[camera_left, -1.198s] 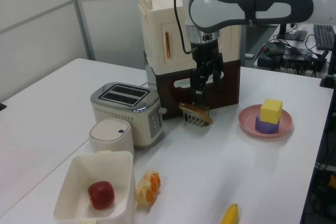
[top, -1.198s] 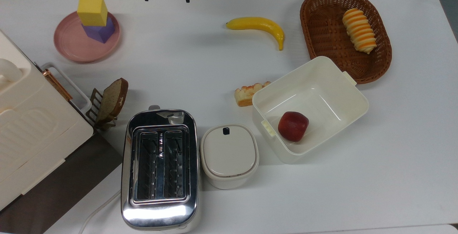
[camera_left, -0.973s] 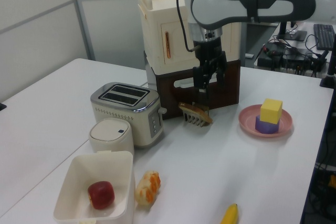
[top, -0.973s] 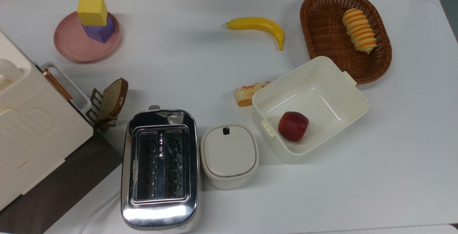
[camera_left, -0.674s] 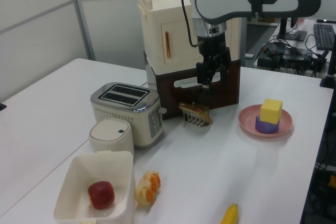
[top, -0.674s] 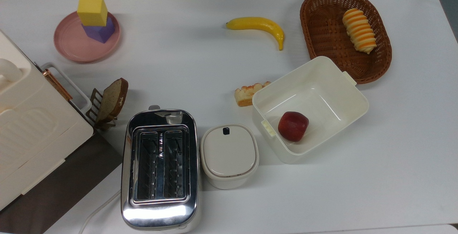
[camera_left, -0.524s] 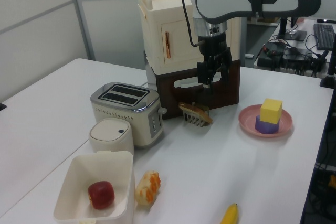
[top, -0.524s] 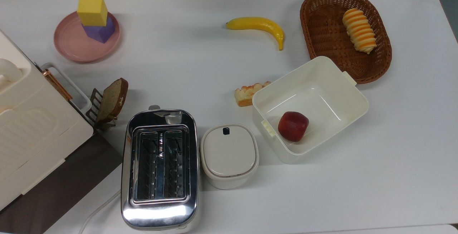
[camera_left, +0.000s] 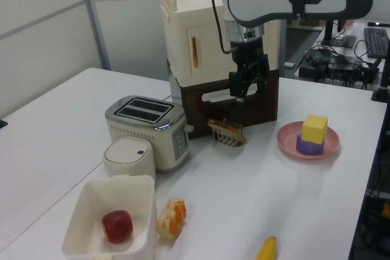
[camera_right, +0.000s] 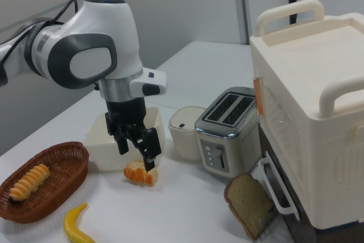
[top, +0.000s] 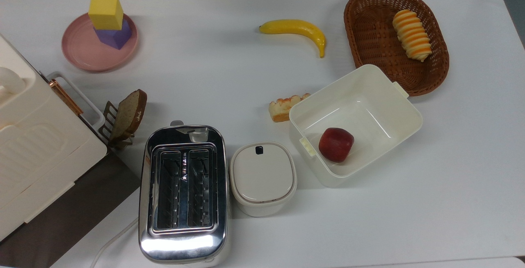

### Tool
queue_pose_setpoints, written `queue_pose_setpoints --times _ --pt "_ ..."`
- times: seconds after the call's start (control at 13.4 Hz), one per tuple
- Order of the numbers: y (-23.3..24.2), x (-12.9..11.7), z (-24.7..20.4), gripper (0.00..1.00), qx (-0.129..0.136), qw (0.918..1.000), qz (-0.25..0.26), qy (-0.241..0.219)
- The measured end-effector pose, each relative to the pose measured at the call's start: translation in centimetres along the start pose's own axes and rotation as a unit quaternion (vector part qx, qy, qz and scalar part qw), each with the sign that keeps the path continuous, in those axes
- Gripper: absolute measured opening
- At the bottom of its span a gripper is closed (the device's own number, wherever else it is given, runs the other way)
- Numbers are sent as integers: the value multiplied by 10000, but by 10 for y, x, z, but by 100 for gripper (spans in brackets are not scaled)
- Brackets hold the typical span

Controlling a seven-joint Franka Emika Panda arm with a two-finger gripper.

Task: Put the yellow cube on the table

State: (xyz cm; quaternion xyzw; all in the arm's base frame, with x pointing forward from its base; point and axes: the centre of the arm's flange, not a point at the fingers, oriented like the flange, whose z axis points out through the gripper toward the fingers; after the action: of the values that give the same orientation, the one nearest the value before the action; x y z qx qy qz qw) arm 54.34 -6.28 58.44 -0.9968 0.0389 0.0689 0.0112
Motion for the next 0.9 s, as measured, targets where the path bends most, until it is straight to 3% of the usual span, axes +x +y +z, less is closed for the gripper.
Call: queue_pose_setpoints --times 0.9 --pt "0 1 2 100 0 10000 -1 -20"
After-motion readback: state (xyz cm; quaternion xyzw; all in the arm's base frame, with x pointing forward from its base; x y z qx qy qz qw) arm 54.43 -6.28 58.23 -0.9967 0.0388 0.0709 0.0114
